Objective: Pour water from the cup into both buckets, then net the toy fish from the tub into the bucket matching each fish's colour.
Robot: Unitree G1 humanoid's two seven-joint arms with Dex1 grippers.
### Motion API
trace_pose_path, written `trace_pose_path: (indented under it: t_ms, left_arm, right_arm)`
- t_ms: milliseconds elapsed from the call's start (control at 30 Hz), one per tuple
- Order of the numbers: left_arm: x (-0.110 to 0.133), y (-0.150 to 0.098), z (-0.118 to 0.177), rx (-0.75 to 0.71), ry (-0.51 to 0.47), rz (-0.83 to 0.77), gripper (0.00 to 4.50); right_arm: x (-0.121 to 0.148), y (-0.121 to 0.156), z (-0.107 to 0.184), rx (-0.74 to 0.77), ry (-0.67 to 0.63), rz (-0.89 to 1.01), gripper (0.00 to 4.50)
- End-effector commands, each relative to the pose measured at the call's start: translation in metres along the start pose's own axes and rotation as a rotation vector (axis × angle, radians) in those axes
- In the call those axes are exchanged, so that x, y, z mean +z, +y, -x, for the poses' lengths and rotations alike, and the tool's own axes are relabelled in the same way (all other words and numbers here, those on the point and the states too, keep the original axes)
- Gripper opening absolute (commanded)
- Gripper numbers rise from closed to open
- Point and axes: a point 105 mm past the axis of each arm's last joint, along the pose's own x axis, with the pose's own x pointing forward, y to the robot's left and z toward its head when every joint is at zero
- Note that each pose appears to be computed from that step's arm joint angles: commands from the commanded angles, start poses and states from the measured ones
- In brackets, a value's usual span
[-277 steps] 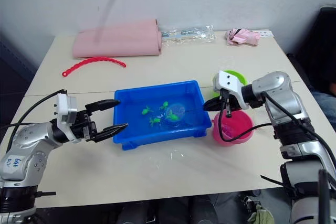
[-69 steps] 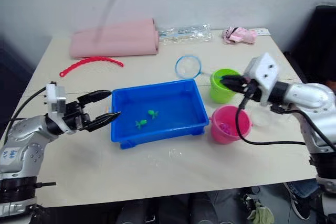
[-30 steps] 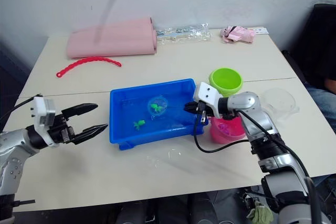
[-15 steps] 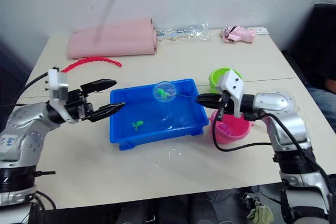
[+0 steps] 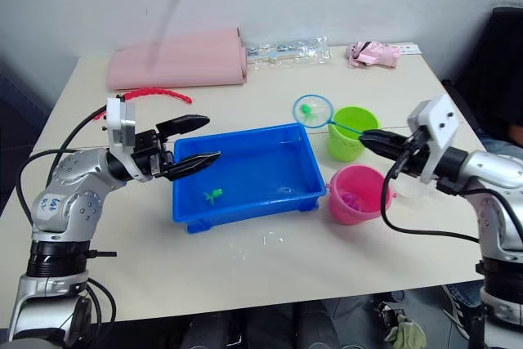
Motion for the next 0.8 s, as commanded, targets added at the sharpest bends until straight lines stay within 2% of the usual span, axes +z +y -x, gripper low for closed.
trace_pose_path:
  t_ms: [33,133,267,400,533,800]
  left_arm:
    - [0.005,-0.001,-0.001,-0.005,-0.012,-0.032,4.47]
    - [0.006,-0.001,0.0,0.003,-0.019,-0.039,4.47]
    - [0.005,-0.003,0.001,0.007,-0.018,-0.036,4.47]
    - [0.004,-0.004,0.001,0.01,-0.016,-0.033,4.47]
    - [0.003,-0.005,0.003,0.014,-0.015,-0.03,4.47]
    - [0.0,-0.005,0.003,0.015,-0.013,-0.023,4.47]
  right_arm:
    - [-0.007,-0.029,0.011,-0.129,0.052,0.144,0.0]
    - [-0.018,-0.044,0.008,-0.206,0.122,0.265,0.0]
    - [-0.03,-0.047,0.0,-0.197,0.208,0.551,0.0]
    - [-0.025,-0.05,-0.002,-0.204,0.228,0.845,0.0]
    - [-0.03,-0.055,0.001,-0.183,0.286,1.064,0.0]
    - [-0.024,-0.053,0.005,-0.136,0.275,1.28,0.0]
